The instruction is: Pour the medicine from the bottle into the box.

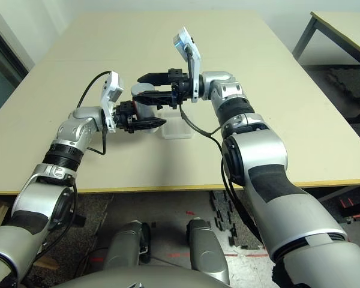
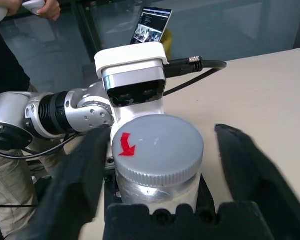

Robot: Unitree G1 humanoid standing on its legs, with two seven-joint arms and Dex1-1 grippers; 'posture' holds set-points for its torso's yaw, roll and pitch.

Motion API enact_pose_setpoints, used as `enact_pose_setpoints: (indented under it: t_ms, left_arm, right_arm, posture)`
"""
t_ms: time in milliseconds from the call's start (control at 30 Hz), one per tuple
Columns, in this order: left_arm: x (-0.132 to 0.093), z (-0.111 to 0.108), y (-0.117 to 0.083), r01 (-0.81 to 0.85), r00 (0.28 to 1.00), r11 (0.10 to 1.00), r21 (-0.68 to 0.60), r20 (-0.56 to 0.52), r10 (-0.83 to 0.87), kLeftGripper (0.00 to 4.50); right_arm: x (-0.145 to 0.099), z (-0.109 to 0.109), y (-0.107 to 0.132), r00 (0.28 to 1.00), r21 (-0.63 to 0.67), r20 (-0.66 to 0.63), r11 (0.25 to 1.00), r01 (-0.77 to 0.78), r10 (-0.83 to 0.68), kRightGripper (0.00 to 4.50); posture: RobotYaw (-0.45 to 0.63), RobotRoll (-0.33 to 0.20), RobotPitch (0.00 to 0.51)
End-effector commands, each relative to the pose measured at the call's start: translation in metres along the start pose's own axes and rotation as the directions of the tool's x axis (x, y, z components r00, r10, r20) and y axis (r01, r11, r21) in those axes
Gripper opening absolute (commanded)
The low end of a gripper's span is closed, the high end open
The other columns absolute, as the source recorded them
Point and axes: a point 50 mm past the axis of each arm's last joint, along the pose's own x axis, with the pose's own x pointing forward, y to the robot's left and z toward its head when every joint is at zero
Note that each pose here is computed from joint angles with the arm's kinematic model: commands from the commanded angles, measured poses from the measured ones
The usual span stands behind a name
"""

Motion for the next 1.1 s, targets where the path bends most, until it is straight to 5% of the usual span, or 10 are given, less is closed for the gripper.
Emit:
enact_pose_setpoints:
  t_ms: [33, 67, 267, 600, 800, 1100]
  left_arm:
    - [0.003, 0.004, 0.000, 0.016, 1.000, 1.000, 0.017, -0.013, -0.016, 2.83]
    - [0.003, 0.004, 0.000, 0.016, 1.000, 1.000, 0.017, -0.014, -0.016, 2.83]
    - [0.002, 0.004, 0.000, 0.015, 1.000, 1.000, 0.015, -0.017, -0.014, 2.83]
    - [0.003, 0.001, 0.000, 0.012, 1.000, 1.000, 0.009, -0.012, -0.012, 2.83]
    - [-0.006, 0.003, 0.002, -0.038, 0.999, 0.999, 0.015, 0.000, 0.038, 2.83]
    - [-0.033, 0.005, 0.012, -0.200, 0.980, 0.979, 0.026, 0.014, 0.200, 2.83]
  right_arm:
    - [0.001, -0.002, 0.000, 1.000, -0.002, -0.013, 1.000, 0.002, -0.002, 2.93]
    - [0.001, -0.002, 0.000, 1.000, -0.001, -0.011, 1.000, 0.001, -0.001, 2.61]
    - [0.000, 0.005, 0.001, 0.998, 0.044, 0.060, 0.999, -0.018, 0.015, 2.57]
    - [-0.020, 0.046, -0.009, 0.874, 0.287, 0.444, 0.956, 0.070, -0.197, 2.57]
    - [-0.042, 0.033, -0.022, 0.850, 0.197, 0.256, 0.886, 0.419, -0.460, 2.57]
    - [-0.103, -0.017, -0.025, 0.629, 0.067, 0.059, 0.632, 0.772, -0.775, 2.57]
  posture:
    - [-0.12, 0.000, 0.067]
    - [-0.12, 0.000, 0.067]
    - [-0.12, 0.000, 0.066]
    - [-0.13, 0.000, 0.057]
    - [-0.13, 0.000, 0.051]
    - [-0.13, 0.000, 0.049]
